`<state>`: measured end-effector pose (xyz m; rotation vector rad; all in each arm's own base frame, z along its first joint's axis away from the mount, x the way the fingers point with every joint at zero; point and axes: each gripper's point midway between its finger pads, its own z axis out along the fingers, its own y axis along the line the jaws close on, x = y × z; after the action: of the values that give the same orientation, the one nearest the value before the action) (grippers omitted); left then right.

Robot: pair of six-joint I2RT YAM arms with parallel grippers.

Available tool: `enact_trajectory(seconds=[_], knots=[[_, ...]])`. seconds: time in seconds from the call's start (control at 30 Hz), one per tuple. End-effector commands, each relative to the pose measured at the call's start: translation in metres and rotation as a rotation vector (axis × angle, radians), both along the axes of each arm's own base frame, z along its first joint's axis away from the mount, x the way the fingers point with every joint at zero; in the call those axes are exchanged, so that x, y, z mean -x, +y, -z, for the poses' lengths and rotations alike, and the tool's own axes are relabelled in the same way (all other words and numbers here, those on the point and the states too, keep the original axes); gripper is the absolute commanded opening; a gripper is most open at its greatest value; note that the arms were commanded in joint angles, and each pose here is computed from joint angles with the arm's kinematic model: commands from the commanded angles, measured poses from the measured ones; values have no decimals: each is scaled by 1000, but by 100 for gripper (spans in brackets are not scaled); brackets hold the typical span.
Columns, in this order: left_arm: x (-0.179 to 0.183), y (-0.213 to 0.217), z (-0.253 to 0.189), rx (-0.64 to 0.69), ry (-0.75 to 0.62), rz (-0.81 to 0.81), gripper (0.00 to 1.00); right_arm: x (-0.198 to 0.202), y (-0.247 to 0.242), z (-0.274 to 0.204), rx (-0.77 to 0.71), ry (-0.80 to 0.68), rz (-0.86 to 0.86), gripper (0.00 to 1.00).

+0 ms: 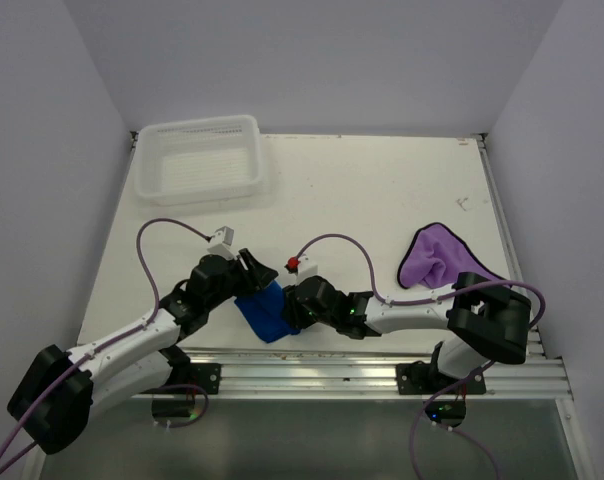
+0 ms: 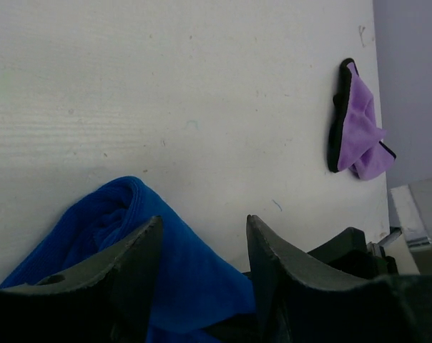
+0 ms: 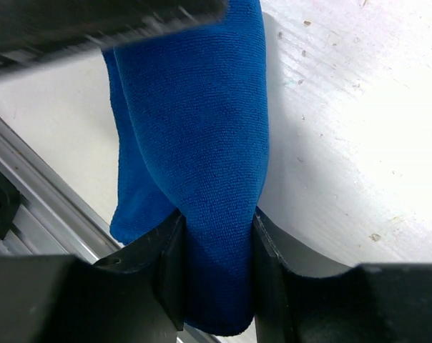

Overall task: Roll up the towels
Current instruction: Roll the towel

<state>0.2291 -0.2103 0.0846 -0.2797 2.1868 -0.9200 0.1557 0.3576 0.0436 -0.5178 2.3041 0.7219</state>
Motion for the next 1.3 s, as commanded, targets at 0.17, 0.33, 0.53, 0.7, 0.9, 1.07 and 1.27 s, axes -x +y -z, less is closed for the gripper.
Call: enact_trajectory(seconds=[0.17, 0.33, 0.53, 0.7, 0.9, 1.07, 1.27], knots=[[-6, 33, -34, -90, -97, -119, 56, -9, 6, 3, 4, -11, 40, 31], [6, 40, -25, -59, -70, -138, 54, -13, 5, 3, 4, -10, 73, 29], [26, 43, 12, -39, 2, -118, 34, -18, 3, 2, 3, -10, 117, 28], [35, 41, 34, -53, 63, -92, 15, -22, -2, 3, -10, 5, 169, 28], [41, 38, 45, -25, 84, -75, 5, -22, -4, 5, -24, 31, 192, 28], [45, 41, 50, -28, 88, -81, 5, -22, -4, 7, -31, 44, 205, 29], [50, 43, 67, -48, 120, -76, 5, -23, -1, 8, -48, 58, 214, 29]])
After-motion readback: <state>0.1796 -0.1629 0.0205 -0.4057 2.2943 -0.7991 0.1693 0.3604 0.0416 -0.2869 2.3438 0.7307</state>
